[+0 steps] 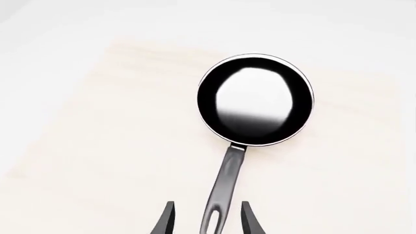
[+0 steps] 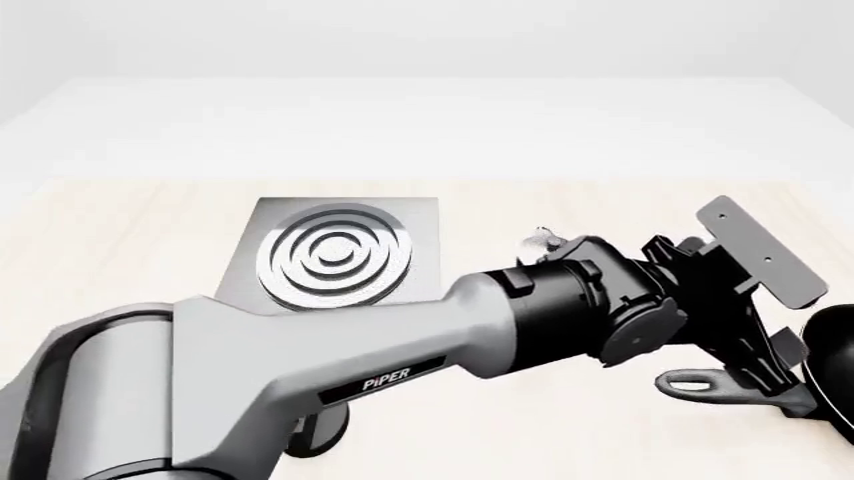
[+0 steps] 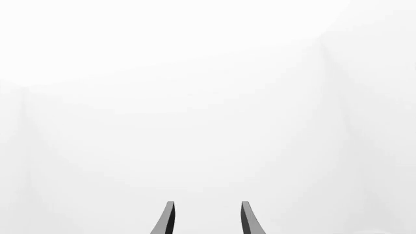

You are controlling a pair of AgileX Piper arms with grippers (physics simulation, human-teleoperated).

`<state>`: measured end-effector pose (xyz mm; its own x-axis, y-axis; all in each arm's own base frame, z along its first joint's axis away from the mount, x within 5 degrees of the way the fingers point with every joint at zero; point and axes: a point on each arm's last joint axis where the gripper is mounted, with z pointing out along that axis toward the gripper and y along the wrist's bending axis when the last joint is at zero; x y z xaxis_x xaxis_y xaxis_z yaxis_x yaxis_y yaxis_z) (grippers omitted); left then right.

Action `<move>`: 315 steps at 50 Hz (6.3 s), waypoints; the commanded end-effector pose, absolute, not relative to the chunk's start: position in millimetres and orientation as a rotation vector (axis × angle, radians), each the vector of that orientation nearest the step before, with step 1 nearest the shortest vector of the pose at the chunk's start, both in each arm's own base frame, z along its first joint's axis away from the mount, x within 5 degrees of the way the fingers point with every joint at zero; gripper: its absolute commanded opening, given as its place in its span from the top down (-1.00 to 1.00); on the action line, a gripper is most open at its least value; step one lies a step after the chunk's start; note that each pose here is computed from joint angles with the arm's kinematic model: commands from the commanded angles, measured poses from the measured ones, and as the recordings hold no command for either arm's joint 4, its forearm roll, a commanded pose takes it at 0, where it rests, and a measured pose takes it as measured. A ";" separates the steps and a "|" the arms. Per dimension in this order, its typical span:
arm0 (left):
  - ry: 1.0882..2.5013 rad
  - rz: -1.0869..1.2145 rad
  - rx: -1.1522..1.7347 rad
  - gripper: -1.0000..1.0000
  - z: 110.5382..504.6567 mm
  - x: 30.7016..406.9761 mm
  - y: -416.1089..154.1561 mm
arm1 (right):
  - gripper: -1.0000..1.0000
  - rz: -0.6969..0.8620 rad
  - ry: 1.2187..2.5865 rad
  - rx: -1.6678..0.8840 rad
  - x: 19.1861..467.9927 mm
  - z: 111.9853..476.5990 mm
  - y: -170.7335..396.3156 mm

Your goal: Put the frying pan on the stove.

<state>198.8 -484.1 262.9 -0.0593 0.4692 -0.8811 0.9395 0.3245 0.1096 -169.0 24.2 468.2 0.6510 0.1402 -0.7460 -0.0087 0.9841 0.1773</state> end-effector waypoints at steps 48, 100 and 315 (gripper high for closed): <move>1.724 -0.627 1.359 -1.00 225.1 199.8 -525.4 | -1.00 0.044 0.886 0.176 -160.6 465.0 27.9; 1.834 -0.587 1.399 -1.00 169.8 204.6 -532.0 | -1.00 0.037 0.896 0.171 -159.9 464.3 27.2; 1.737 -0.562 1.216 1.00 292.4 267.6 -493.8 | -1.00 0.068 0.874 0.180 -114.4 451.6 19.2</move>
